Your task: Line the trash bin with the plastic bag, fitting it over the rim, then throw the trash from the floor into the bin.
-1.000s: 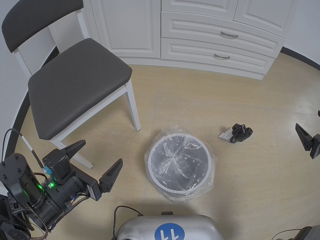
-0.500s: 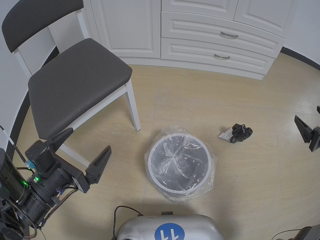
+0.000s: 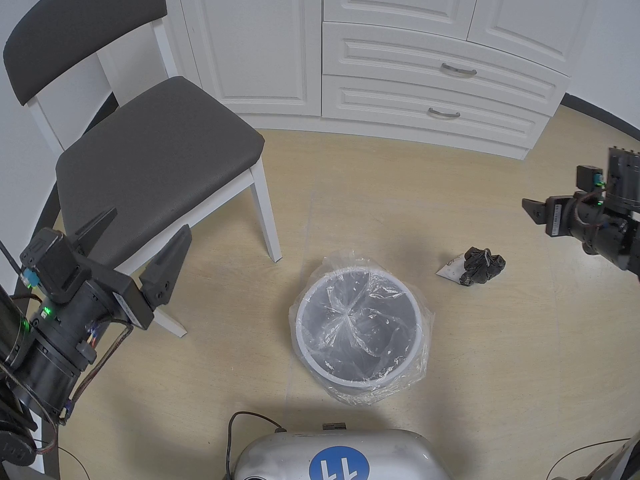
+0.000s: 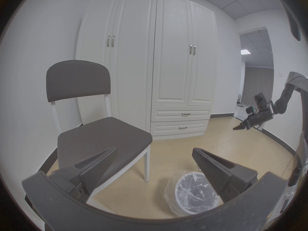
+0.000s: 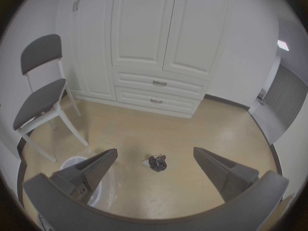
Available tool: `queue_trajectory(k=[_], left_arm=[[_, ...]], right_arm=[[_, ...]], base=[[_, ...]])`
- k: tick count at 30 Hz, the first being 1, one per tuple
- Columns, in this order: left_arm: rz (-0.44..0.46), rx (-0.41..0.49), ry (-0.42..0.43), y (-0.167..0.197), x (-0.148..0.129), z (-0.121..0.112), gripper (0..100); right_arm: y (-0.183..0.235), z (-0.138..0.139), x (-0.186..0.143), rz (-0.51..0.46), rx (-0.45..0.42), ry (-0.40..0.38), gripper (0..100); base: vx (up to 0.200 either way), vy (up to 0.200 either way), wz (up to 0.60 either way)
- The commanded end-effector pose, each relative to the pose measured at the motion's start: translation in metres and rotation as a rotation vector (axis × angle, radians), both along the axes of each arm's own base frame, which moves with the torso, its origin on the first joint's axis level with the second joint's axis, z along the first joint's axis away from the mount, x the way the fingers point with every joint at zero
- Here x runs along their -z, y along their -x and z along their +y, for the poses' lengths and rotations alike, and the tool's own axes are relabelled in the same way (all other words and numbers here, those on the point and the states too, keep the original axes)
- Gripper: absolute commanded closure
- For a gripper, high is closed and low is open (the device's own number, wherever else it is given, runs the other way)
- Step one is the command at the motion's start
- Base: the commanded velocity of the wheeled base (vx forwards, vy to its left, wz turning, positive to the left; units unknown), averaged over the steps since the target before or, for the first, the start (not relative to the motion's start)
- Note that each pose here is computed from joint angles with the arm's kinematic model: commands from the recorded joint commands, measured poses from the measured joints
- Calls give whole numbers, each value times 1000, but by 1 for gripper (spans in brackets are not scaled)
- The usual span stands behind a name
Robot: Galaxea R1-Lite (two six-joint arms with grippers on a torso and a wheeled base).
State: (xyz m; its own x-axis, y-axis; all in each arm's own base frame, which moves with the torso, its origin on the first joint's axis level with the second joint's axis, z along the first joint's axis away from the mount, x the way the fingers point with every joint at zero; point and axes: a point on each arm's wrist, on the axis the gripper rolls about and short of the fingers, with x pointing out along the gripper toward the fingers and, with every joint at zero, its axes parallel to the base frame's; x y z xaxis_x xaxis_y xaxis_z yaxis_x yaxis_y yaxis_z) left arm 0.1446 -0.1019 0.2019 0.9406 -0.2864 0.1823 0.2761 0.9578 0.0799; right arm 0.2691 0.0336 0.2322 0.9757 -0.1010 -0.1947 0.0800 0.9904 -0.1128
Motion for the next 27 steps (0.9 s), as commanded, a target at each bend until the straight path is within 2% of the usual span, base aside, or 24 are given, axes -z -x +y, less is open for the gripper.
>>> queue_trajectory(k=[1,2,3,5,6,8,9,11,13,17,27], left_arm=[[18,-125,19,-26,1,13,0],[18,-127,19,-26,1,13,0],[14,-131,21,-27,0,15,0],[15,-131,20,-27,1,16,0],[15,-125,17,-27,1,16,0],[20,-126,12,-27,2,16,0],[21,-126,11,-27,3,16,0],[30,-126,6,-29,5,15,0],[38,-126,2,-30,7,14,0],[47,-126,-4,-31,9,13,0],[49,-126,-5,-31,9,14,0]], right_arm=[[-131,-38,106,259,99,-55,0],[-133,-39,109,262,102,-56,0],[-152,-52,127,278,133,-68,0],[-155,-53,129,279,137,-71,0],[-174,-59,143,269,143,-142,0],[-181,-58,150,268,105,-213,0],[-181,-58,150,268,101,-217,0],[-186,-56,156,276,47,-285,0],[-189,-56,161,279,31,-318,0],[-196,-57,171,278,37,-348,0],[-217,-63,207,238,53,-345,0]], base=[[0,0,0],[0,0,0],[0,0,0],[0,0,0],[0,0,0],[0,0,0],[0,0,0],[0,0,0],[0,0,0],[0,0,0],[0,0,0]])
